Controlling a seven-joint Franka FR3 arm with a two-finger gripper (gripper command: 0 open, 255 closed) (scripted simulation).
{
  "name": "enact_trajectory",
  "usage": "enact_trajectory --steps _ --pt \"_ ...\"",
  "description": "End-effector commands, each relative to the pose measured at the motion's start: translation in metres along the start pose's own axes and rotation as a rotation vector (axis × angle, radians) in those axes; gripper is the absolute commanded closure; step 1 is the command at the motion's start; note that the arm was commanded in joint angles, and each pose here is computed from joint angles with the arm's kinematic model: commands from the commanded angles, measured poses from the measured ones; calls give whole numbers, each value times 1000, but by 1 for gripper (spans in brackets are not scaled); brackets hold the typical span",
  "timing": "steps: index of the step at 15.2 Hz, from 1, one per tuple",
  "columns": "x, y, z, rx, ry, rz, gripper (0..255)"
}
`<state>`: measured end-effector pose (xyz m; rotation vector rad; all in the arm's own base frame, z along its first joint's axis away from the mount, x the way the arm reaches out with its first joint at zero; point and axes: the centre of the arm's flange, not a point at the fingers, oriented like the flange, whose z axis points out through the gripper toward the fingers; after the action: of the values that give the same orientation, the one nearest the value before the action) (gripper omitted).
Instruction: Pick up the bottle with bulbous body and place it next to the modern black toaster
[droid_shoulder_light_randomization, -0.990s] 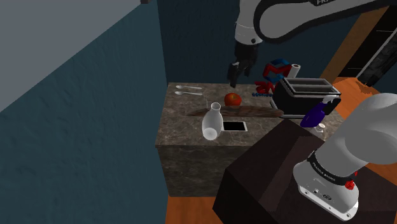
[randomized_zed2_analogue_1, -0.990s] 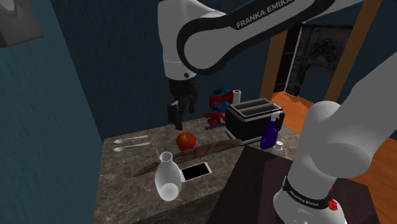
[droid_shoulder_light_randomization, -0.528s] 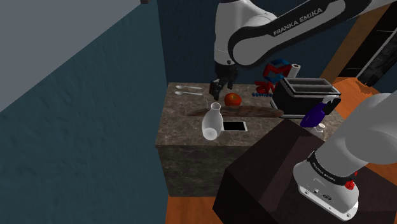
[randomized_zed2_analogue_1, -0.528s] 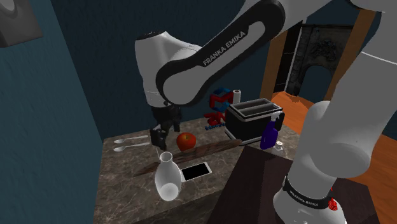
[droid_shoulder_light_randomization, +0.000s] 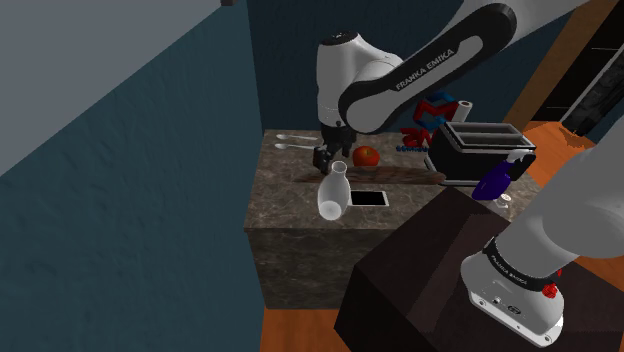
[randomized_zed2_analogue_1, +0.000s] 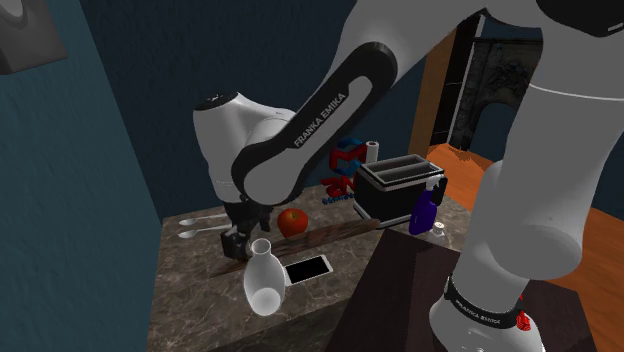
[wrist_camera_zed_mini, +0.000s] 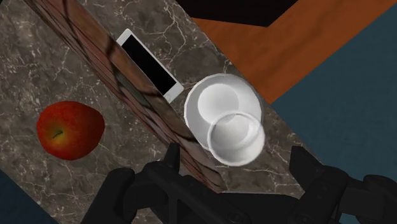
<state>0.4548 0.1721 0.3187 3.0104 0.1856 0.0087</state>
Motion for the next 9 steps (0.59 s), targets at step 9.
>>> enact_trajectory --steps 9 --pt "0 0 26 0 0 0 0"
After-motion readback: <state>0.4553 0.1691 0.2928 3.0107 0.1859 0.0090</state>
